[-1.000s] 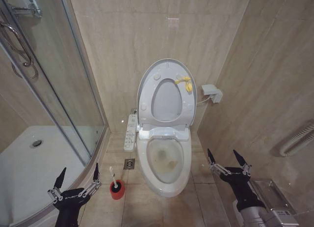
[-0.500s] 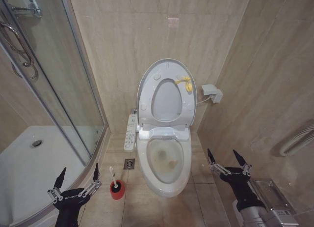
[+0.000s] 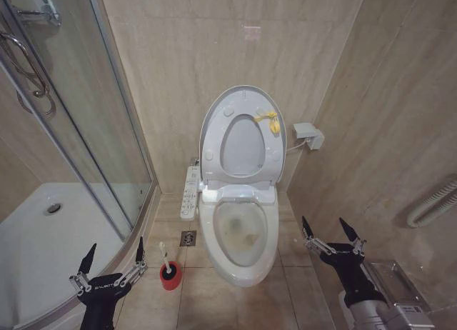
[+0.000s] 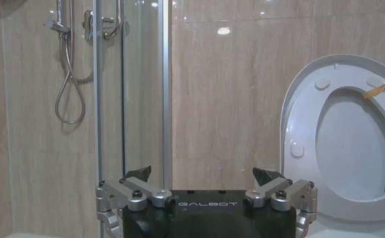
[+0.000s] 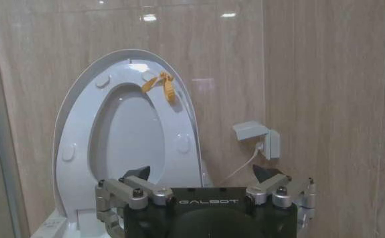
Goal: Open the toilet lid, clean the toilet bowl with a toilet brush, close the toilet lid, and flush.
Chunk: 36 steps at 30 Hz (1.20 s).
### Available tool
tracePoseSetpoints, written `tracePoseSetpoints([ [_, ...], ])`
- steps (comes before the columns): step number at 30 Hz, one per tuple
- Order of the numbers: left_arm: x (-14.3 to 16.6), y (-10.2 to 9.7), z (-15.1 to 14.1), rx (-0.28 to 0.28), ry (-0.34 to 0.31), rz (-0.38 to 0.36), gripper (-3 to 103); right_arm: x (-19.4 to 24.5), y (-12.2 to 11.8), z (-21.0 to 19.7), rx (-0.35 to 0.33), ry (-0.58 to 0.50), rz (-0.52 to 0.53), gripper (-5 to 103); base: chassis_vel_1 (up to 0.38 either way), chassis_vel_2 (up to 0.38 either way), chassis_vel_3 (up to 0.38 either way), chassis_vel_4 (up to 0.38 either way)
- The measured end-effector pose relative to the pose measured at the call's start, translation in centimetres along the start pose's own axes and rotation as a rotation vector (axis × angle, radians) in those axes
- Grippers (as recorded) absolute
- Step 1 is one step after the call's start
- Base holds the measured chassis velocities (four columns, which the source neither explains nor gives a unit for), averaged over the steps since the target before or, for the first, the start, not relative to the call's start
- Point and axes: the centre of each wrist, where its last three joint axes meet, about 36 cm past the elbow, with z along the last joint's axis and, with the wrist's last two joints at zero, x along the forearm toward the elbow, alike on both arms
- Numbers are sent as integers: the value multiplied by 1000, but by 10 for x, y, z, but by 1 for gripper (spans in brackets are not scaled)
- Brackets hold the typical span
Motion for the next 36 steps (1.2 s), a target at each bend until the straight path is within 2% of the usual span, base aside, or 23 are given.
tracePoseSetpoints([
  [36,0,0,0,0,0,0,100,0,0,0,0,0,0,100,0,0,0,0],
])
